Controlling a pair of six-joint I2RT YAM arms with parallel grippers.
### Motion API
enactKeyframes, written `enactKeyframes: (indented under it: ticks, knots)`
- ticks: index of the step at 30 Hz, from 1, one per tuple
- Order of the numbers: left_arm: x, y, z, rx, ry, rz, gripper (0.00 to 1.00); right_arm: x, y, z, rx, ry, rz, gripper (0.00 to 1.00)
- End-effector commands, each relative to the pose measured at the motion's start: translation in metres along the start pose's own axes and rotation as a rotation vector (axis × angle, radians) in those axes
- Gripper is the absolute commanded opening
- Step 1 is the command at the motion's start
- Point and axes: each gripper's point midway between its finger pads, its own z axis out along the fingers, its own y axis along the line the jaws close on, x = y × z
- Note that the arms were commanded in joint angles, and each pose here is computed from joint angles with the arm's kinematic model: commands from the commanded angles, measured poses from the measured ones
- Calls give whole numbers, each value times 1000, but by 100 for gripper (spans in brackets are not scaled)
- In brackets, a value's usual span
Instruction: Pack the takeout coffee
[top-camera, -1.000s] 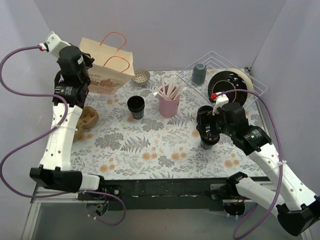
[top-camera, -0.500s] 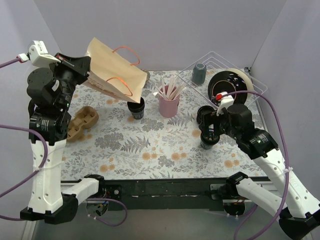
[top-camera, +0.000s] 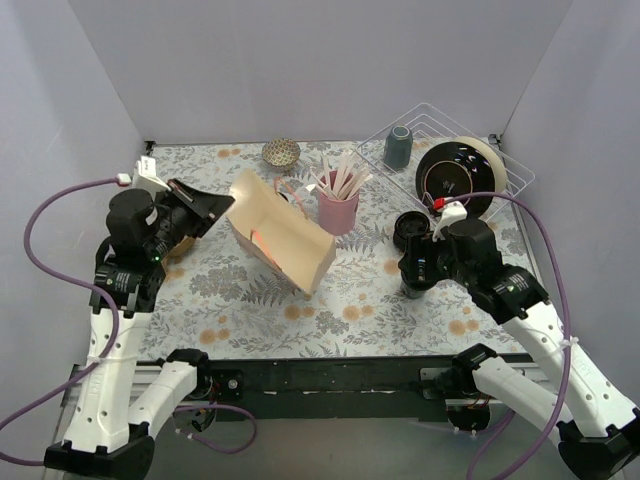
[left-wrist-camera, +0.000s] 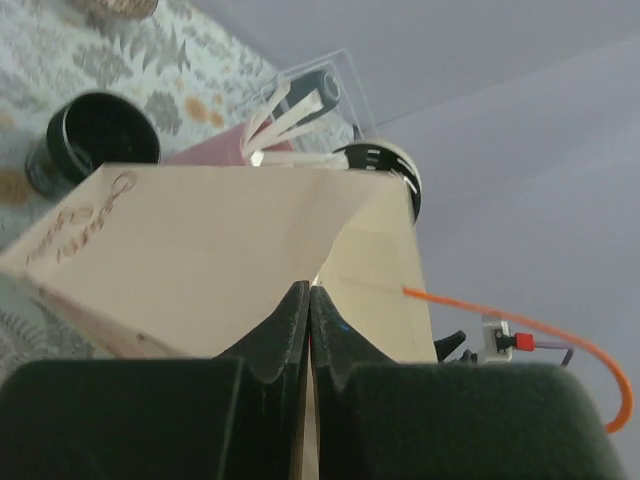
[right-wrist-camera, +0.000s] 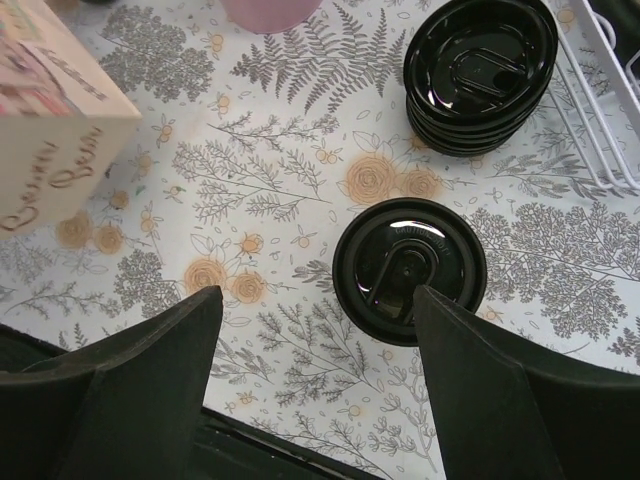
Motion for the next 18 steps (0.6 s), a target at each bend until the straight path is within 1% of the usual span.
enactKeyframes:
  ticks: [1,3,4,6,8,9,10,11,12,15,18]
  knots:
    - [37,31,-5,-59,109,-81,0,-16,14,-10,-72,-60,35,84]
    - [46,55,-3,-140,119,-84,0,-22,17,-15,-85,-74,34,84]
    - [46,67,-2,-183,102,-85,0,-23,19,-16,-93,-76,34,84]
    - [57,83,0,-224,130,-80,0,-29,26,-20,-127,-92,48,83]
    - [63,96,0,-261,135,-85,0,-40,41,-24,-202,-123,94,81]
    - [65,99,0,-270,138,-98,0,-41,55,-28,-277,-119,104,80]
    - [66,98,0,-265,140,-101,0,-44,64,-30,-322,-119,141,79]
    - [68,95,-1,-248,156,-107,0,-52,72,-32,-366,-145,150,77]
    - [68,90,-2,-234,155,-116,0,-52,79,-35,-407,-138,161,76]
    - [62,76,-6,-198,144,-125,0,-58,90,-40,-468,-149,185,75]
    - [60,70,-9,-195,136,-177,0,-61,96,-46,-501,-158,199,75]
